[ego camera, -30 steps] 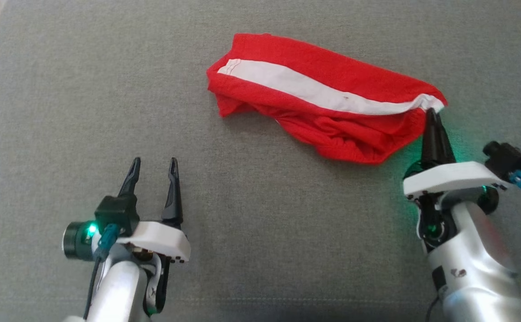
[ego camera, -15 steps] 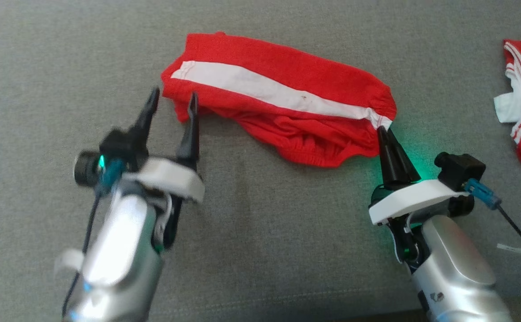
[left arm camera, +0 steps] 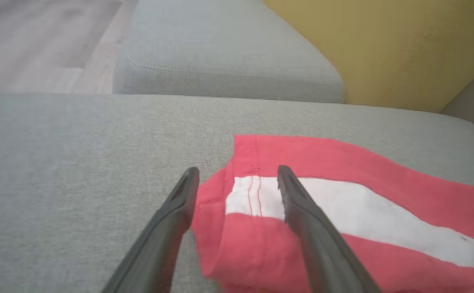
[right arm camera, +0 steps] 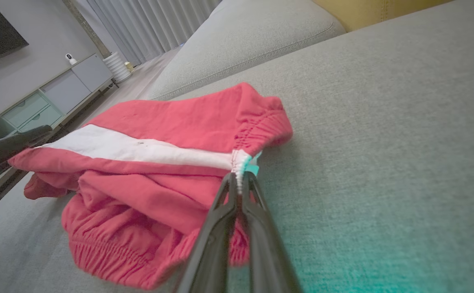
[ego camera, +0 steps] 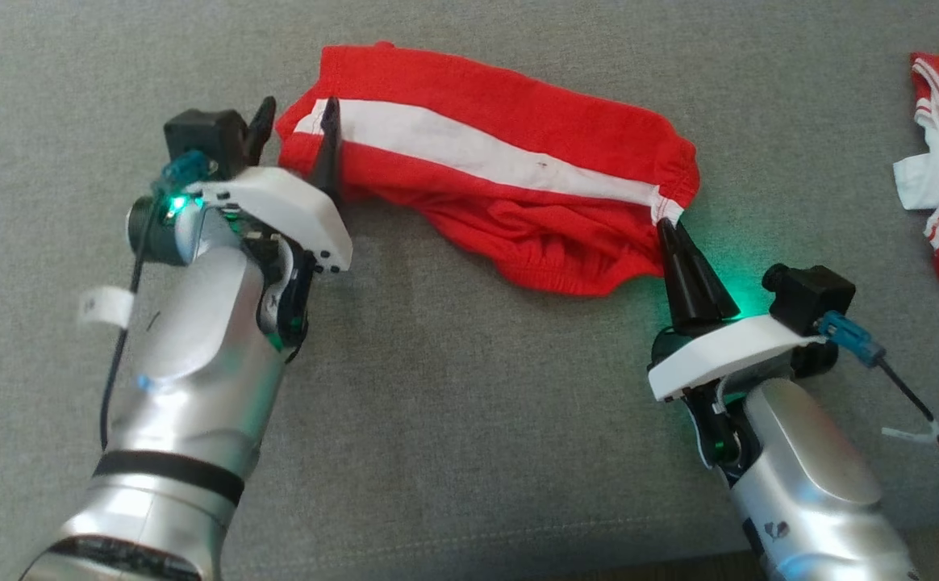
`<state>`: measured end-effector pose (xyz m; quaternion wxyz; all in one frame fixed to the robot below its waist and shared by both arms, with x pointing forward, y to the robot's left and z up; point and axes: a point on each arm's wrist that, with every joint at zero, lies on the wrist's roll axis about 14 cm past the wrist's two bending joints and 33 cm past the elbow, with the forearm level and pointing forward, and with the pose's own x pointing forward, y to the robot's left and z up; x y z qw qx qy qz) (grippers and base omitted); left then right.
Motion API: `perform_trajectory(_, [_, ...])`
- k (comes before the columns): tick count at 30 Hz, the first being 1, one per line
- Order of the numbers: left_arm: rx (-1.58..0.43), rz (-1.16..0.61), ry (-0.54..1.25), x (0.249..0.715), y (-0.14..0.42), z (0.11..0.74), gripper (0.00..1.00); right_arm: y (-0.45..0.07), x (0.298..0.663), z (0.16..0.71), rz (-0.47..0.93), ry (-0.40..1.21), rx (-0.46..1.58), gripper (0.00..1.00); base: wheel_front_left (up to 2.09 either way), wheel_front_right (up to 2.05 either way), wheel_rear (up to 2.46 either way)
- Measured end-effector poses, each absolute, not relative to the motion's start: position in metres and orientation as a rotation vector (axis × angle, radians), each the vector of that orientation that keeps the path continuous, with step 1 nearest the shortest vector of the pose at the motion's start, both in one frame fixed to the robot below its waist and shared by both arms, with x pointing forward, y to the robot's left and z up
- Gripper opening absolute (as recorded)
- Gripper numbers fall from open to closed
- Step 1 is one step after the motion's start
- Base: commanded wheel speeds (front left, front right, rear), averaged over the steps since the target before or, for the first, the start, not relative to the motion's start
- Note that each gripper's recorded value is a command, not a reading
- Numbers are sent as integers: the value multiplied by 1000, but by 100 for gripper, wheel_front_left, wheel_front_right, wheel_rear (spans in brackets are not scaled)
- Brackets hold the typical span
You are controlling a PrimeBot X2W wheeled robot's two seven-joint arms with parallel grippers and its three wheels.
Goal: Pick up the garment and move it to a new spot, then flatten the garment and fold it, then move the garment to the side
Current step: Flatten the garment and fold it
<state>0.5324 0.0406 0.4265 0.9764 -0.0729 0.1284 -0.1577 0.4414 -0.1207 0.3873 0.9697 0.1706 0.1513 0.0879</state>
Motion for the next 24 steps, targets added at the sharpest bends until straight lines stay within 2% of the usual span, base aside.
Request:
perform_trajectory(12, [-239, -351, 437, 517, 33, 397, 100, -114, 443, 383, 194, 317, 348, 0, 0, 0, 0])
perform_trajectory(24, [-248, -389, 425, 519, 21, 402, 100, -111, 445, 383, 202, 318, 347, 0, 0, 0, 0])
